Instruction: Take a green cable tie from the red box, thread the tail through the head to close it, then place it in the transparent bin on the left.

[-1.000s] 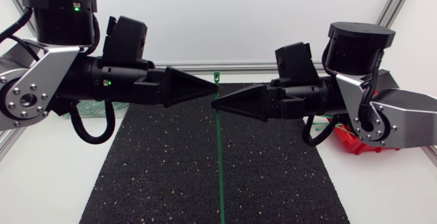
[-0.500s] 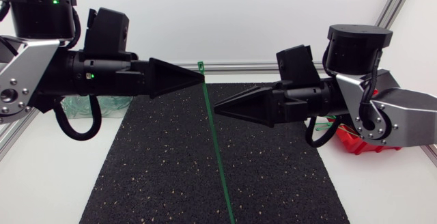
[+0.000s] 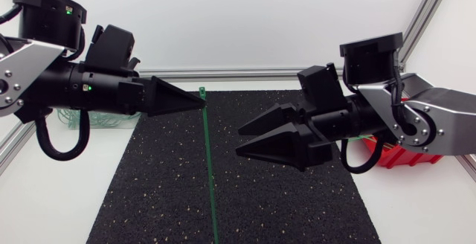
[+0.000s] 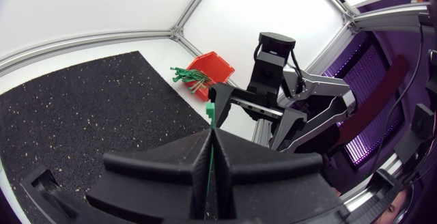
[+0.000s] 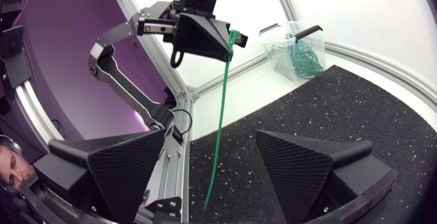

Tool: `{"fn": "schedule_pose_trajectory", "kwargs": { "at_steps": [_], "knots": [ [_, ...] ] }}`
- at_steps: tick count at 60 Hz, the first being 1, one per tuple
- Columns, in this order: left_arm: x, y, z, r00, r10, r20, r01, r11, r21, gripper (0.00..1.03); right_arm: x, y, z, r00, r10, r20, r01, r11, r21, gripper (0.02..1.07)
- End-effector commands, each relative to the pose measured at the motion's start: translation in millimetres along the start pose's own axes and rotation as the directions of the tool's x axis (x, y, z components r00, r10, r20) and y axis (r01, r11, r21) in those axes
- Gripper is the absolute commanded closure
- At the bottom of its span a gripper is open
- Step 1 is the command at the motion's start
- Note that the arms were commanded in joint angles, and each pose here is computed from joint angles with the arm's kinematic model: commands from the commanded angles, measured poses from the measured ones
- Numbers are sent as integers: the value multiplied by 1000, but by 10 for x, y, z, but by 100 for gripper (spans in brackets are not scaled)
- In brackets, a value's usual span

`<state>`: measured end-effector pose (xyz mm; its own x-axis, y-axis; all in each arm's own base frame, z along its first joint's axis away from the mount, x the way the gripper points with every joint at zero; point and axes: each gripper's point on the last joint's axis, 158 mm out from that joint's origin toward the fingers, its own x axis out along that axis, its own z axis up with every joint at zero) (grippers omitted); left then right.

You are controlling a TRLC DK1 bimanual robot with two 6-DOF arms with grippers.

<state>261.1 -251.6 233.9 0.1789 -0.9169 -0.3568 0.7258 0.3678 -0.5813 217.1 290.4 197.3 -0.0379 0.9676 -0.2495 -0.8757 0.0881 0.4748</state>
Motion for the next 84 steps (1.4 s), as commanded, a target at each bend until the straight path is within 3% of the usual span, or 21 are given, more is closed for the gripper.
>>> {"fn": "schedule_pose_trajectory", "kwargs": {
  "at_steps": [1,9,21,30,34,46,52,61,73,80,84],
  "knots": [
    [-58,18,198,1000,8,5,-8,999,50,100,-33,-14,21,998,-54,-39,47,987,-154,6],
    [-76,49,239,1000,16,-17,-15,999,49,100,-59,-109,-123,983,-143,-117,111,964,-241,6],
    [-28,109,225,995,9,-103,-7,1000,23,100,-143,-224,-239,953,-227,-200,182,958,-220,6],
    [-12,153,243,994,5,-110,-3,1000,16,100,-195,-175,-423,929,-218,-300,156,963,-219,6],
    [2,182,241,994,4,-114,-3,1000,8,100,-231,-120,-557,911,-203,-360,99,953,-287,6],
    [12,223,210,989,-9,-151,7,1000,-18,100,-184,-210,-660,887,-259,-381,96,913,-397,6],
    [0,202,219,985,-45,-165,35,997,-64,100,-181,-349,-597,870,-371,-324,149,824,-546,6],
    [17,177,214,975,-100,-200,68,985,-162,100,-156,-270,-467,893,-381,-239,109,698,-708,6],
    [4,242,221,968,-140,-210,82,961,-264,100,-318,-541,-111,836,-547,-31,210,372,-904,6],
    [3,308,234,967,-150,-205,86,953,-292,100,-380,-430,69,833,-537,134,253,154,-955,6],
    [11,334,224,966,-154,-206,88,950,-300,100,-364,-334,127,837,-511,194,271,81,-959,6]
  ]
}}
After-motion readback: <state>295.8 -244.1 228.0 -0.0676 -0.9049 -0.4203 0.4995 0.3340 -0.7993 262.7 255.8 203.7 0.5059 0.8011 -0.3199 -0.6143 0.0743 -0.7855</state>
